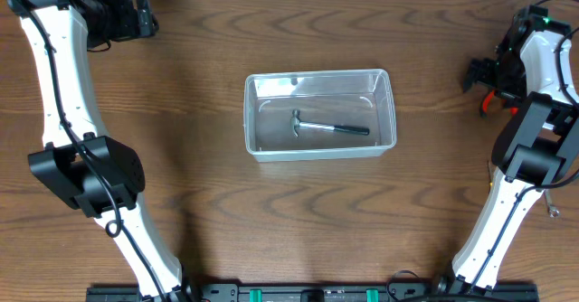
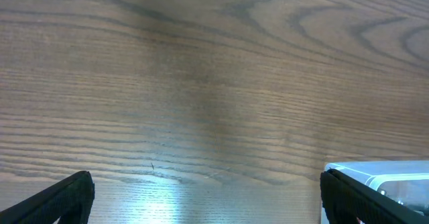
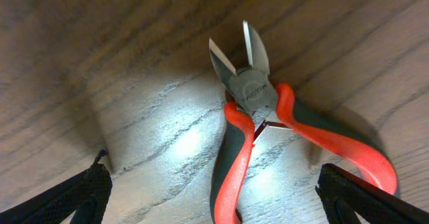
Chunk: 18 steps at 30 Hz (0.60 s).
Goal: Pack container
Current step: 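Lower the right gripper over the red-handled pliers and align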
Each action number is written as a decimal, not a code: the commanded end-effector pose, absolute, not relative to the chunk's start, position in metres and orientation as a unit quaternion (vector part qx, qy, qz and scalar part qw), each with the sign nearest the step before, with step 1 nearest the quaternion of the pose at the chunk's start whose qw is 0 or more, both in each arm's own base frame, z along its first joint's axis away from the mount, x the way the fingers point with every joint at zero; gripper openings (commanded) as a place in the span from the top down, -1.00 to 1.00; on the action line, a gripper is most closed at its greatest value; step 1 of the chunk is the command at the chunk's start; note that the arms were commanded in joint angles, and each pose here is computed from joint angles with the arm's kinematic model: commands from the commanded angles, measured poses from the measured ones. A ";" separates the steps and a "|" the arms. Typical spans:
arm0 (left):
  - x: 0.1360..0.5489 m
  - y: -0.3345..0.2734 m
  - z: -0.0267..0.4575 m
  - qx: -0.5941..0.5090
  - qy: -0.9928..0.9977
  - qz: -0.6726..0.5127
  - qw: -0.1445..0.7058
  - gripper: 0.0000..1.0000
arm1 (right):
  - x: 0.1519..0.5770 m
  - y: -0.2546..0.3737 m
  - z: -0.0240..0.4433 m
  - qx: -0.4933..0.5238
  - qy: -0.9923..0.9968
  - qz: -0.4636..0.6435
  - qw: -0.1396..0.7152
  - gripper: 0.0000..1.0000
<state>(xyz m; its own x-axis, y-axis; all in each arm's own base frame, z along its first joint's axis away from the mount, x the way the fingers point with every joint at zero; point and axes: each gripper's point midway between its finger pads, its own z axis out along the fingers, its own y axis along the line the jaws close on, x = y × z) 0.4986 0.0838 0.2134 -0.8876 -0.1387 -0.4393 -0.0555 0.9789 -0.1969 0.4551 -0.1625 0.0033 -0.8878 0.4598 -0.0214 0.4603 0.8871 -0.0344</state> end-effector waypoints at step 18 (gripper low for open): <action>0.499 0.085 0.221 -0.051 0.965 -0.092 0.241 -0.96 | 0.447 -0.161 -0.018 0.231 0.973 -0.015 -0.015 -0.99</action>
<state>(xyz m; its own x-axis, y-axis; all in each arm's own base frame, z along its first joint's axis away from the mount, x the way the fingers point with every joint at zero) 0.4986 0.0838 0.2134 -0.8876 -0.1391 -0.4392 -0.0558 0.9788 -0.1971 0.4553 -0.1594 -0.0014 -0.8880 0.4596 -0.0170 0.4598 0.8879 -0.0154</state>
